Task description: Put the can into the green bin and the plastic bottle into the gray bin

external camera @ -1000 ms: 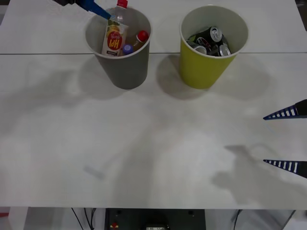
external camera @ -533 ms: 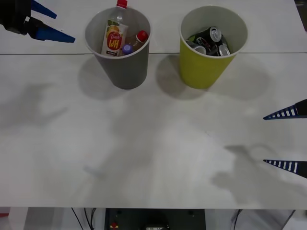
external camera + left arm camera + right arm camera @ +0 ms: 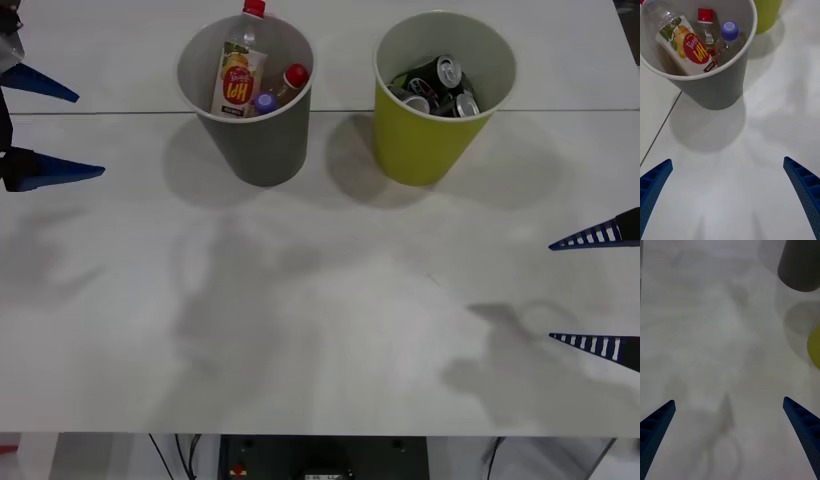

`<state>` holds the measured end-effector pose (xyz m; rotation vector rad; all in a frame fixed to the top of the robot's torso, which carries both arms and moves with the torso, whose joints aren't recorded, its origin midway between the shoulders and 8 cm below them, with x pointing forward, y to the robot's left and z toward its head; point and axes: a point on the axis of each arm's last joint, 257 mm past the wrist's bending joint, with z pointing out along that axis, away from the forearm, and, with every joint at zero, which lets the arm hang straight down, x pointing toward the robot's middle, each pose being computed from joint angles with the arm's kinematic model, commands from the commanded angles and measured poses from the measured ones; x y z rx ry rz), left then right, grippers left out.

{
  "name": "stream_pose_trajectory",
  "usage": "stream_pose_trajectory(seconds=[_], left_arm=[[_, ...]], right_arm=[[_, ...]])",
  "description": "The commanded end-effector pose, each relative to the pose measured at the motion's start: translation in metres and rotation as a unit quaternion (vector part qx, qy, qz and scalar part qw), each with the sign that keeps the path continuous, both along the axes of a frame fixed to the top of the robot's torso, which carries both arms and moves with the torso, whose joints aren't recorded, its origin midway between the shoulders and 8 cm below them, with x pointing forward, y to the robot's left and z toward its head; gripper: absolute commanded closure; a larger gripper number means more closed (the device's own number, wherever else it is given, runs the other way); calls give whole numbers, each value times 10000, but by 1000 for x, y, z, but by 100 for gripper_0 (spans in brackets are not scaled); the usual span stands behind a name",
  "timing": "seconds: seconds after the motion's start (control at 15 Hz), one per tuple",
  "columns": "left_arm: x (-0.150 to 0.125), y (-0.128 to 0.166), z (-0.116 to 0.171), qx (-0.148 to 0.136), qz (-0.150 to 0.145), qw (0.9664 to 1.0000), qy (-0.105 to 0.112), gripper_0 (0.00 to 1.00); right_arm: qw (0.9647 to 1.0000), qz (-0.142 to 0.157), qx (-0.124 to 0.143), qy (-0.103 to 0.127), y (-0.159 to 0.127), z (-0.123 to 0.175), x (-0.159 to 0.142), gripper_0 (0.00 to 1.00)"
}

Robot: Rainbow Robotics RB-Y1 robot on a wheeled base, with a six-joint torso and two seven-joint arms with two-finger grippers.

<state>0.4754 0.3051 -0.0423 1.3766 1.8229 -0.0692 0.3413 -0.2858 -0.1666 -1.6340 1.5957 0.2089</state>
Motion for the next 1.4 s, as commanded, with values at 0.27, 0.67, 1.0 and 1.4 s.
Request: stream_pose_trajectory(seconds=[0.27, 0.67, 1.0, 1.4], left_arm=[[-35, 17, -35, 82, -481, 9988, -96, 0], [-73, 29, -82, 275, -1149, 9927, -225, 0], [-113, 32, -111, 578, -1589, 9854, -215, 0], [-141, 23, -122, 187, -1793, 9836, -80, 0]], right_arm=[[10000, 0, 0, 0, 0, 0, 0, 0], [10000, 0, 0, 0, 0, 0, 0, 0], [10000, 0, 0, 0, 0, 0, 0, 0], [10000, 0, 0, 0, 0, 0, 0, 0]])
